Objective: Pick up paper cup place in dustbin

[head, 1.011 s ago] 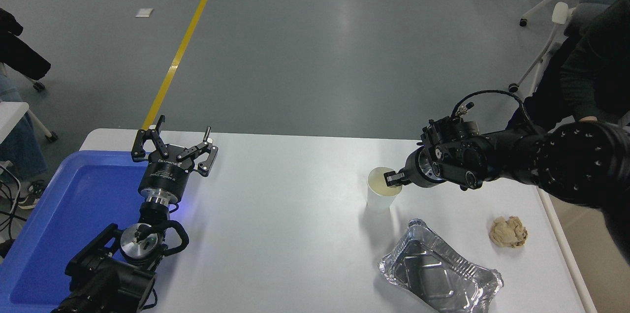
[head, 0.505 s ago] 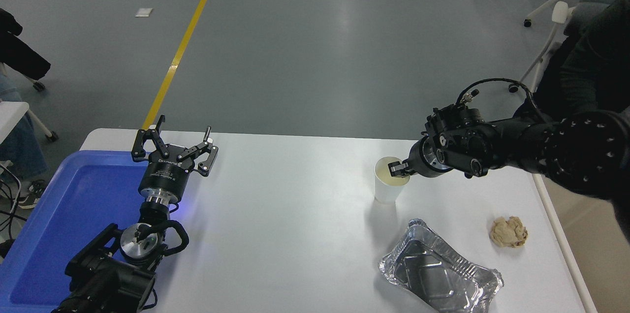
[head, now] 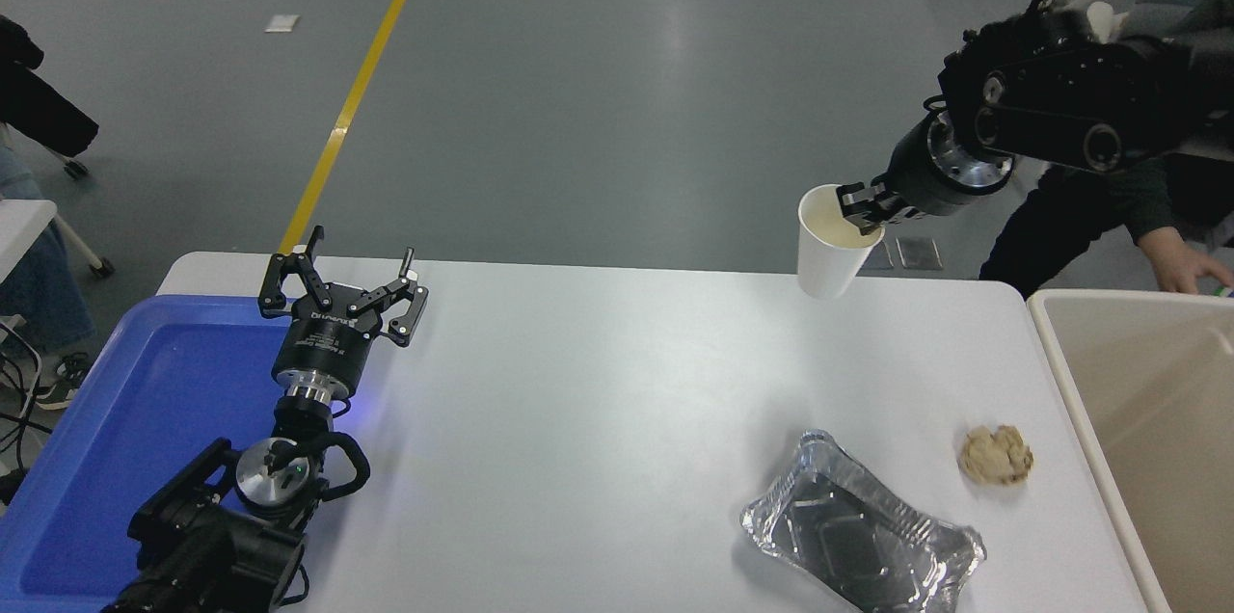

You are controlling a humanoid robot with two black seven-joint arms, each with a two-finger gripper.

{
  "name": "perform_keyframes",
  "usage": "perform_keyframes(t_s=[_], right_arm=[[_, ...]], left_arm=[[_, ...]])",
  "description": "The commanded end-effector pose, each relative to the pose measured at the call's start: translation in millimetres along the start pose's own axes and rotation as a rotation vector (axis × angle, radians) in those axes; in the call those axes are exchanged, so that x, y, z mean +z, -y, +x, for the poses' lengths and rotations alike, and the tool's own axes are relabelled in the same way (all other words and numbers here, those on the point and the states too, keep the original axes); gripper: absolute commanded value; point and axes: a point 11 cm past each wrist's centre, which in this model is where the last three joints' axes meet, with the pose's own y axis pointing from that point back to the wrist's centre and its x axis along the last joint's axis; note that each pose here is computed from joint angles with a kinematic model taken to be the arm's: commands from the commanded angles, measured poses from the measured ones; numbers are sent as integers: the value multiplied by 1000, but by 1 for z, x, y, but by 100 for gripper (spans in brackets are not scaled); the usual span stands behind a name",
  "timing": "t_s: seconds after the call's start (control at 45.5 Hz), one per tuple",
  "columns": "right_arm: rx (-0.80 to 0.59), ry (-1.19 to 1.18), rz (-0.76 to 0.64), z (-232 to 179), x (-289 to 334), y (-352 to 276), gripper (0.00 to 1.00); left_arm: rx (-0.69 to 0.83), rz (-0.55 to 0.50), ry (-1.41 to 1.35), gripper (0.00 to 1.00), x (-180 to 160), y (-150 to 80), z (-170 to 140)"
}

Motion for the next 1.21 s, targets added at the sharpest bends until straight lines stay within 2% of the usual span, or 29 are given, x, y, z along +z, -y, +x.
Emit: perform_keyframes(t_s=[0.0, 0.242, 0.44, 0.615, 0.813, 1.033, 1.187], right_arm=[[32, 13, -33, 2, 15, -65, 0], [190, 192, -3, 9, 74, -117, 0], [424, 472, -44, -1, 180, -148, 0], [655, 780, -74, -49, 278, -142, 0], [848, 1112, -111, -104, 341, -112, 0], [975, 1555, -151, -169, 373, -61, 0], [977, 1720, -218, -200, 375, -16, 0]], left_arm=[[0, 2, 0, 99, 0, 0, 0], [-2, -1, -1, 99, 0, 0, 0], [0, -1, 1, 99, 1, 0, 0], [-2, -1, 0, 99, 1, 0, 0], [-2, -1, 0, 99, 1, 0, 0], [1, -1, 1, 99, 1, 0, 0], [0, -1, 1, 99, 1, 0, 0]])
